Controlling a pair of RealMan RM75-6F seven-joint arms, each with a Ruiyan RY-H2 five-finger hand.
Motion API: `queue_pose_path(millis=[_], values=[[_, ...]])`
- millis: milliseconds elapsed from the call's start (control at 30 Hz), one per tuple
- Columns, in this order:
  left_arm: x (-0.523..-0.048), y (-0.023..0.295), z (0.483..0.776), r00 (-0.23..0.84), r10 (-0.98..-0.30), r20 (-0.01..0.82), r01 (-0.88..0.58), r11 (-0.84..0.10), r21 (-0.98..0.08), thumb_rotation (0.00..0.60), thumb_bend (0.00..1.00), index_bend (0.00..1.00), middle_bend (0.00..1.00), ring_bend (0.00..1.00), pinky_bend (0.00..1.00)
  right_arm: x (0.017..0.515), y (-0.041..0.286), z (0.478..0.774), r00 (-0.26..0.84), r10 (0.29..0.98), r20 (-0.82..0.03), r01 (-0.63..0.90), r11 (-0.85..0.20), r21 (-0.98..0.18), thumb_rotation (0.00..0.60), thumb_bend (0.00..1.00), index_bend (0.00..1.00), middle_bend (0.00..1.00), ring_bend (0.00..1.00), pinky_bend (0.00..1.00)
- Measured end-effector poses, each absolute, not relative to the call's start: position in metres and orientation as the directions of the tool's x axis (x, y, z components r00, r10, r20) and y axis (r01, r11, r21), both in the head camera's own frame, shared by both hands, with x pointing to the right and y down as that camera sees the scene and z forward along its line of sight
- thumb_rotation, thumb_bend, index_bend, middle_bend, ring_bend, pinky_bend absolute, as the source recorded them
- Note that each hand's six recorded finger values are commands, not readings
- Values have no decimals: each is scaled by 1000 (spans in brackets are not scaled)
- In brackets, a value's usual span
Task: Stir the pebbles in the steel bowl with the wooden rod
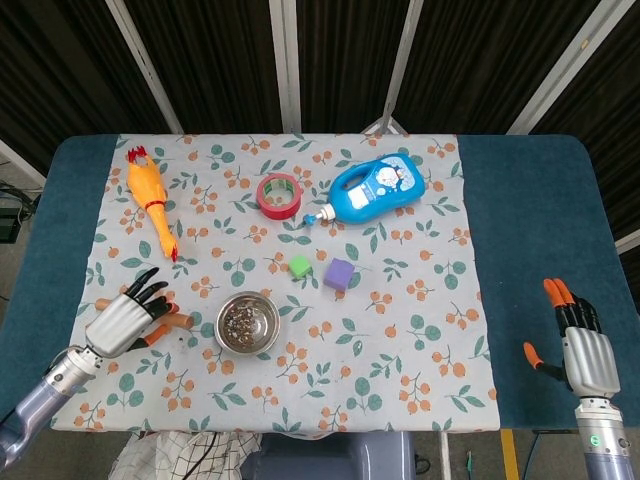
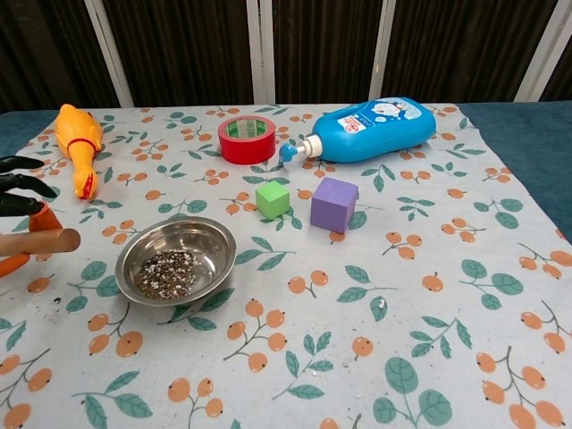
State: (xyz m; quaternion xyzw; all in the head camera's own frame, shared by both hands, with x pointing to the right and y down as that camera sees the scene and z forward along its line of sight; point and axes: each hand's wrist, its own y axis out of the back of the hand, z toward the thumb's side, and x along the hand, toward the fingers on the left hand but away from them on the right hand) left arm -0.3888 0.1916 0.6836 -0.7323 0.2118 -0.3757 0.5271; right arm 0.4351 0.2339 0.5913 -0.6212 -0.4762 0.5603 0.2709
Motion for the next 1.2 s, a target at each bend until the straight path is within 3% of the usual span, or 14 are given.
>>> queue_pose_path(millis=[333,567,667,800,900,1000,1200], values=[[-392,186,669,580,-764,281,-36,-368,-929,600,481,337,403,184,0,435,234,591,-82,895,-439,288,-400,-870,600,352,0,0,0,0],[-392,184,653,549,-802,236,-111,-350,-930,600,381,327,366,162,0,435,234,591,-81,896,-437,286,-399,-871,600,352,0,0,0,0],[-393,184,642,511,-833,211,-162,-335,-928,600,375,305,317,116,0,436,233,590,-77,901,-427,267,-395,-879,600,352,0,0,0,0],[-396,189,624,420,-886,196,-270,-328,-905,600,324,211,133,13,0,437,231,585,-66,919,-388,207,-368,-907,600,352,0,0,0,0],[-403,195,607,330,-922,204,-332,-316,-889,600,267,90,23,0,0,435,230,583,-57,933,-356,182,-341,-922,600,352,0,0,0,0],[-420,203,590,233,-944,233,-310,-300,-902,600,232,10,0,0,0,434,230,584,-53,935,-349,171,-336,-926,600,352,0,0,0,0],[-450,218,578,113,-938,327,-179,-343,-922,600,219,0,0,0,0,435,231,585,-65,929,-364,169,-349,-922,600,351,0,0,0,0]])
